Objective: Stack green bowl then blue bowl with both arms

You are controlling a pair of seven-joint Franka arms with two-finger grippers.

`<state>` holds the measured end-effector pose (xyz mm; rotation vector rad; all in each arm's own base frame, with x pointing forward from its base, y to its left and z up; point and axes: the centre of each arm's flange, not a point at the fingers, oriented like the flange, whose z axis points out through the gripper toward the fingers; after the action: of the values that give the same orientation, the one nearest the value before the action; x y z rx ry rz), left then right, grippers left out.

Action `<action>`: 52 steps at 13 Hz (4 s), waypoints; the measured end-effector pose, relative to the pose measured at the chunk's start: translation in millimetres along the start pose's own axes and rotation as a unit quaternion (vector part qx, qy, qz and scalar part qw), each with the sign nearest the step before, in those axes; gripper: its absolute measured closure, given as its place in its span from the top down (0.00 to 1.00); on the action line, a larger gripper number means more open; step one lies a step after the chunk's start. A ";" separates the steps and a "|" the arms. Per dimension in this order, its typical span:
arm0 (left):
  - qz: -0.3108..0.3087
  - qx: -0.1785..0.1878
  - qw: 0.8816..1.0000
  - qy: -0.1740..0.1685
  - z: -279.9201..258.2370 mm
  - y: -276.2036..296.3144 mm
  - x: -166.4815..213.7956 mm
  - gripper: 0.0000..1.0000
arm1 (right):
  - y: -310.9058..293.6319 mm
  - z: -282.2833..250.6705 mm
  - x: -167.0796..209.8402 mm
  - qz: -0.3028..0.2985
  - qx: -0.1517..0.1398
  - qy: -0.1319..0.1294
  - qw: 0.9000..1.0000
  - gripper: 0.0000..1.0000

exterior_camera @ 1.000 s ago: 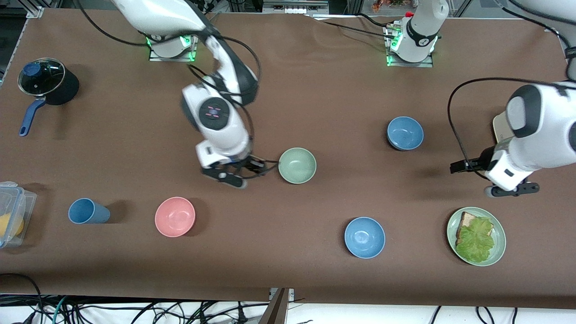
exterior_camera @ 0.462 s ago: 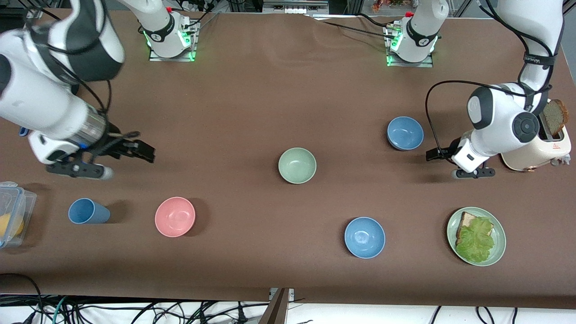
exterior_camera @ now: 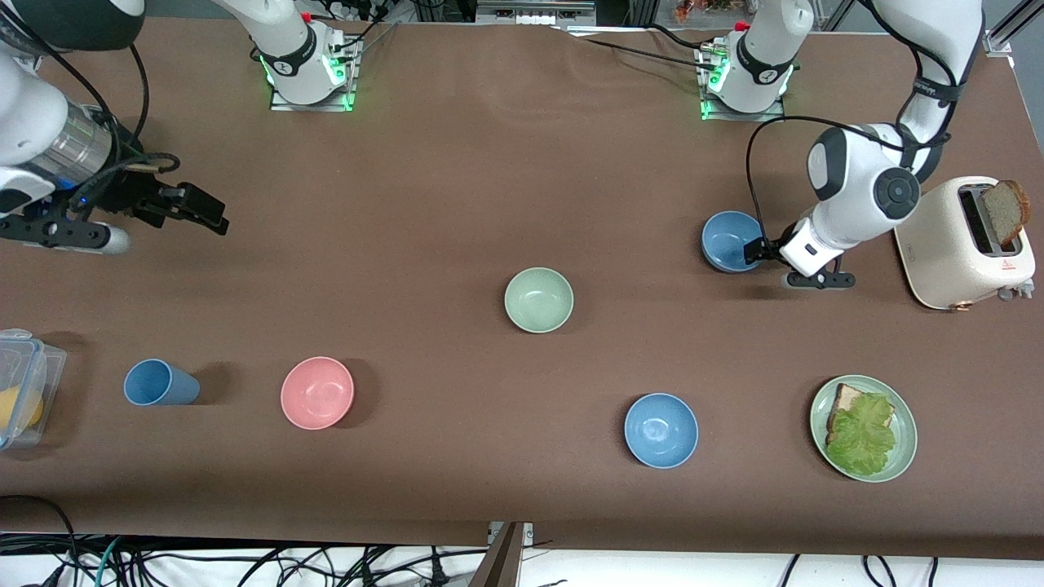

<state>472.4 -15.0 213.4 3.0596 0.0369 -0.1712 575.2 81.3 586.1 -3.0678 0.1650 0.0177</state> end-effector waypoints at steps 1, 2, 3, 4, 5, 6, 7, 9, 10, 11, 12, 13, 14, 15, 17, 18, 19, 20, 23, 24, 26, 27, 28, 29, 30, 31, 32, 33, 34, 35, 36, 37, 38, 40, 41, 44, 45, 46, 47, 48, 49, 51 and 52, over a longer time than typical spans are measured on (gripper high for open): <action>0.003 0.001 1.000 -0.003 5.7 -1.4 -8.0 0.93 | 5.0 1.0 0.9 -0.006 0.000 -0.001 1.000 1.00; 0.004 0.002 1.000 -0.006 10.0 -2.3 -15.0 0.92 | 10.9 3.7 2.4 -0.010 -0.002 -0.004 1.000 1.00; 0.004 0.002 1.000 -0.010 12.3 -3.0 -20.7 0.91 | 18.6 4.9 4.3 -0.013 -0.003 -0.005 1.000 1.00; 0.004 0.002 1.000 -0.011 12.9 -3.3 -24.0 0.85 | 23.5 5.3 5.0 -0.021 -0.008 -0.005 1.000 1.00; 0.004 0.001 1.000 -0.011 12.2 -3.4 -25.6 0.84 | 25.2 5.7 4.9 -0.029 -0.018 -0.006 0.999 1.00; 0.004 0.001 1.000 -0.010 11.1 -3.3 -26.3 0.73 | 24.2 6.0 4.5 -0.037 -0.024 -0.006 0.999 1.00; -0.001 -0.002 1.000 -0.009 9.9 -3.3 -26.3 0.60 | 21.8 6.2 3.9 -0.043 -0.026 -0.007 0.999 1.00; -0.012 -0.013 1.000 -0.007 9.0 -3.7 -26.2 0.36 | 19.5 6.2 3.3 -0.048 -0.027 -0.006 0.998 1.00; -0.010 -0.015 1.000 -0.006 8.9 -3.8 -26.2 0.25 | 19.4 5.6 3.1 -0.053 -0.027 -0.006 0.998 1.00; -0.006 -0.015 1.000 -0.006 8.9 -3.9 -26.1 0.12 | 19.4 4.5 3.0 -0.058 -0.027 -0.005 0.998 1.00; -0.003 -0.016 1.000 -0.004 8.2 -3.9 -25.7 0.04 | 19.5 3.0 2.9 -0.061 -0.027 -0.004 0.998 1.00; -0.004 -0.019 1.000 -0.002 6.7 -3.8 -24.8 0.05 | 20.2 1.6 2.7 -0.063 -0.027 -0.004 0.998 1.00; -0.005 -0.022 1.000 0.002 4.0 -2.9 -22.3 0.05 | 21.1 0.2 2.5 -0.063 -0.027 -0.004 0.998 1.00; -0.007 -0.028 1.000 0.009 -1.6 1.8 -16.6 0.05 | 21.8 -1.2 2.4 -0.062 -0.026 -0.003 0.998 1.00; 0.002 -0.055 0.998 0.019 -26.1 33.3 4.2 0.05 | 22.0 -2.8 2.4 -0.062 -0.026 -0.002 0.998 1.00; 0.009 -0.068 0.997 0.019 -45.2 54.5 17.5 0.05 | 22.1 -2.6 2.4 -0.062 -0.026 -0.003 0.998 1.00; 0.009 -0.078 0.997 0.020 -68.0 79.9 31.8 0.05 | 22.5 -2.6 2.4 -0.062 -0.026 -0.003 0.998 1.00; 0.001 -0.086 0.996 0.024 -89.8 111.3 44.8 0.05 | 22.9 -2.5 2.4 -0.062 -0.027 -0.003 0.998 1.00; -0.025 -0.101 0.994 0.028 -109.2 220.8 60.9 0.05 | 23.8 -1.9 2.2 -0.061 -0.027 -0.006 0.998 1.00; -0.035 -0.103 0.994 0.023 -102.6 253.8 62.5 0.05 | 24.5 -1.9 2.2 -0.060 -0.027 -0.006 0.998 1.00; -0.054 -0.104 0.993 0.013 -84.8 303.2 68.7 0.05 | 27.8 -1.4 2.1 -0.059 -0.028 -0.010 0.998 1.00; -0.063 -0.102 0.993 0.012 -76.8 320.1 73.6 0.05 | 29.2 -1.3 2.2 -0.060 -0.028 -0.011 0.998 1.00; -0.071 -0.095 0.993 0.014 -69.9 333.3 78.2 0.05 | 29.9 -1.3 2.3 -0.060 -0.028 -0.011 0.998 1.00; -0.077 -0.087 0.993 0.016 -62.5 344.7 81.4 0.05 | 30.3 -1.1 2.3 -0.060 -0.028 -0.011 0.998 1.00; -0.083 -0.082 0.993 0.017 -56.2 354.8 82.7 0.05 | 31.0 -1.2 2.4 -0.059 -0.028 -0.012 0.998 1.00; -0.088 -0.078 0.993 0.017 -50.7 363.8 83.0 0.05 | 32.1 -1.2 2.6 -0.058 -0.028 -0.012 0.998 1.00; -0.092 -0.076 0.993 0.015 -44.2 371.6 81.8 0.05 | 32.9 -1.2 2.8 -0.058 -0.028 -0.012 0.998 1.00; -0.096 -0.074 0.993 0.011 -36.7 378.0 79.5 0.05 | 33.2 -0.9 2.9 -0.058 -0.029 -0.012 0.998 1.00; -0.097 -0.071 0.993 0.008 -30.5 382.5 77.3 0.05 | 33.2 -0.5 3.0 -0.058 -0.029 -0.013 0.998 1.00; -0.096 -0.069 0.993 0.006 -26.5 384.4 76.5 0.05 | 33.2 0.0 3.1 -0.058 -0.029 -0.013 0.998 1.00; -0.094 -0.066 0.993 0.008 -25.4 384.9 76.4 0.05 | 33.2 0.4 3.2 -0.058 -0.029 -0.014 0.998 1.00; -0.092 -0.061 0.994 0.011 -25.8 384.6 77.0 0.05 | 33.3 0.8 3.2 -0.058 -0.029 -0.014 0.998 1.00; -0.090 -0.059 0.994 0.014 -26.3 384.1 77.7 0.05 | 33.3 1.2 3.3 -0.058 -0.029 -0.014 0.998 1.00; -0.090 -0.056 0.994 0.017 -26.9 381.7 79.6 0.05 | 33.3 1.6 3.3 -0.058 -0.029 -0.015 0.998 1.00; -0.092 -0.055 0.994 0.018 -27.3 379.3 81.5 0.05 | 33.3 1.7 3.4 -0.058 -0.029 -0.015 0.998 1.00; -0.096 -0.057 0.993 0.024 -32.3 377.4 86.2 0.32 | 33.4 2.6 3.4 -0.058 -0.029 -0.016 0.998 1.00; -0.097 -0.061 0.993 0.029 -38.7 378.5 89.6 0.43 | 33.4 3.0 3.5 -0.058 -0.029 -0.016 0.998 1.00; -0.097 -0.063 0.993 0.032 -47.9 380.1 93.4 0.54 | 33.5 3.2 3.6 -0.058 -0.029 -0.017 0.998 1.00; -0.097 -0.060 0.993 0.027 -58.9 380.8 96.7 0.65 | 33.5 3.7 3.7 -0.058 -0.030 -0.017 0.998 1.00; -0.099 -0.053 0.994 0.018 -74.4 378.7 101.4 0.74 | 33.5 4.0 3.8 -0.058 -0.030 -0.017 0.998 1.00; -0.103 -0.043 0.994 0.009 -94.6 371.9 108.1 0.85 | 33.6 4.2 3.9 -0.058 -0.030 -0.018 0.998 1.00; -0.109 -0.034 0.993 0.000 -145.1 345.1 124.3 1.00 | 33.7 4.4 3.9 -0.058 -0.030 -0.018 0.998 1.00; -0.097 -0.035 0.995 0.000 -170.2 326.6 130.5 1.00 | 33.9 4.4 3.9 -0.058 -0.030 -0.018 0.998 1.00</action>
<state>630.1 -324.7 392.0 2.9818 0.3332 -0.1759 575.4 47.6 579.3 -3.1294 -0.0156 0.0724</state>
